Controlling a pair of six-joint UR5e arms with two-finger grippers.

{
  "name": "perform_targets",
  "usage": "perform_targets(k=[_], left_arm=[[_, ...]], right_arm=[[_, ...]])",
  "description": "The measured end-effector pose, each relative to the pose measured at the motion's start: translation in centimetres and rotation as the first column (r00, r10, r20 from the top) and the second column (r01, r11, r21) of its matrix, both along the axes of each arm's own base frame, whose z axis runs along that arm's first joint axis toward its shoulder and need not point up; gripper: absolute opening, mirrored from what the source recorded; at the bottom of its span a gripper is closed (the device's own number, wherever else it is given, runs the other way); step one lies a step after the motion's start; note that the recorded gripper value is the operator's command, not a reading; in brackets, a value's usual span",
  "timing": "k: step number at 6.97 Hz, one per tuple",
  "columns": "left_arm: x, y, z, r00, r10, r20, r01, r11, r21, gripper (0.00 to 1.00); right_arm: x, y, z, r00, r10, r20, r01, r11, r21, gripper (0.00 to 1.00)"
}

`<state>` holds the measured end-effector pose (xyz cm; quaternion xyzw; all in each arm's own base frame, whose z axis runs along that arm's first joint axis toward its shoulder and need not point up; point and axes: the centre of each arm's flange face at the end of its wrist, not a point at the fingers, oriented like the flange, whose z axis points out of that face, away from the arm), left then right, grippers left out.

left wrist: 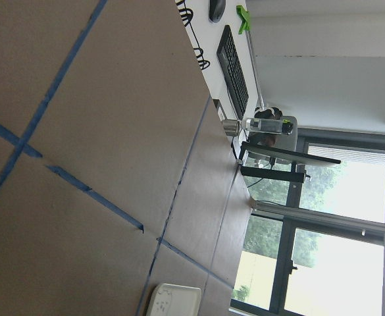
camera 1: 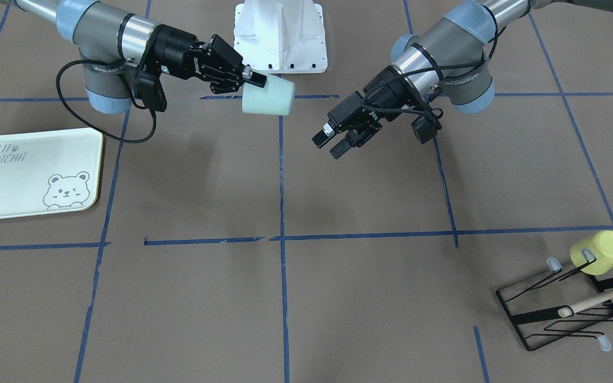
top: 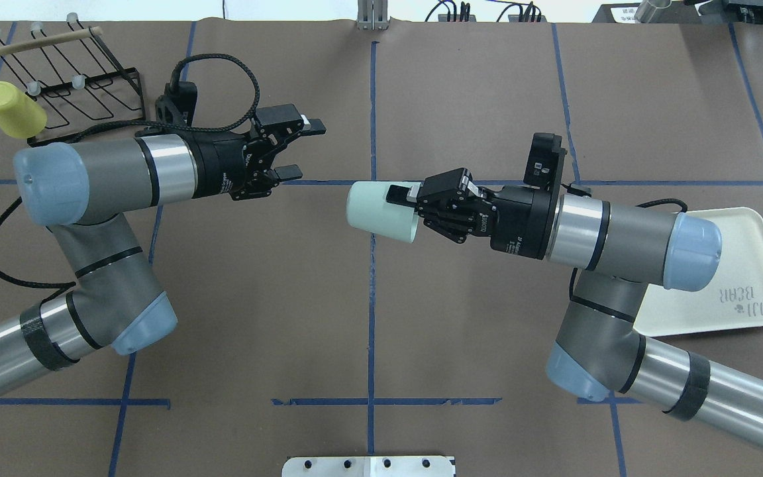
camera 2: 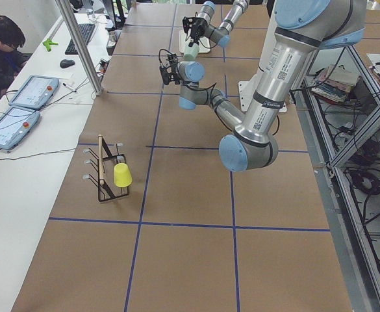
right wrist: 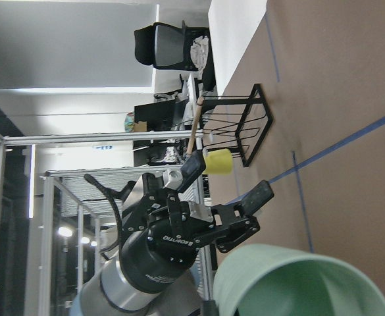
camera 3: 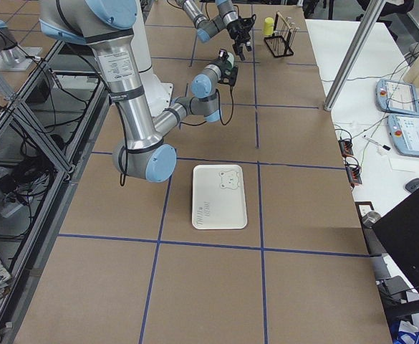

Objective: Left arm grabs green cup and hands to right arm on tray

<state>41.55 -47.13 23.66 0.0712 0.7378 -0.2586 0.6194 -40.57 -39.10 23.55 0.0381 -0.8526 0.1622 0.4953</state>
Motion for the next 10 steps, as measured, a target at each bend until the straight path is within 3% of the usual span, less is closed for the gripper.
perform_targets(k=[1,2,3,4,6,8,10], left_arm=[[-0.3,-1.4,2.1,0.986,-0.003,0.168,-0.003,0.999,0.036,1.0],[-1.8,-3.0,5.1,0.944,0.013,0.33,-0.037,0.997,0.068,1.0],[-4.6,-4.8,8.2,0.893,0.034,0.45,-0.081,0.993,0.085,1.0],[-8.7,-6.7,11.0,0.836,0.059,0.546,-0.131,0.987,0.095,1.0],[-17.9,-8.7,16.7,0.705,0.1,0.702,-0.251,0.961,0.116,1.0],[-26.2,-9.2,21.6,0.535,0.145,0.832,-0.404,0.909,0.101,1.0],[-34.8,-9.8,25.3,0.334,0.21,0.919,-0.579,0.815,0.025,1.0]], right_arm=[[0.6,-2.3,0.6,0.99,-0.006,-0.138,0.006,1.0,0.003,0.0],[1.9,-5.1,1.4,0.959,-0.023,-0.282,0.021,1.0,-0.011,0.0],[3.5,-7.6,1.9,0.914,-0.046,-0.403,0.036,0.999,-0.033,0.0],[5.4,-9.6,2.3,0.854,-0.071,-0.516,0.05,0.997,-0.054,0.0],[9.6,-11.8,2.6,0.71,-0.116,-0.695,0.088,0.993,-0.076,0.0],[13.8,-11.6,4.5,0.543,-0.122,-0.831,0.149,0.988,-0.048,0.0],[18.3,-10.8,6.6,0.386,-0.121,-0.915,0.234,0.972,-0.029,0.0]])
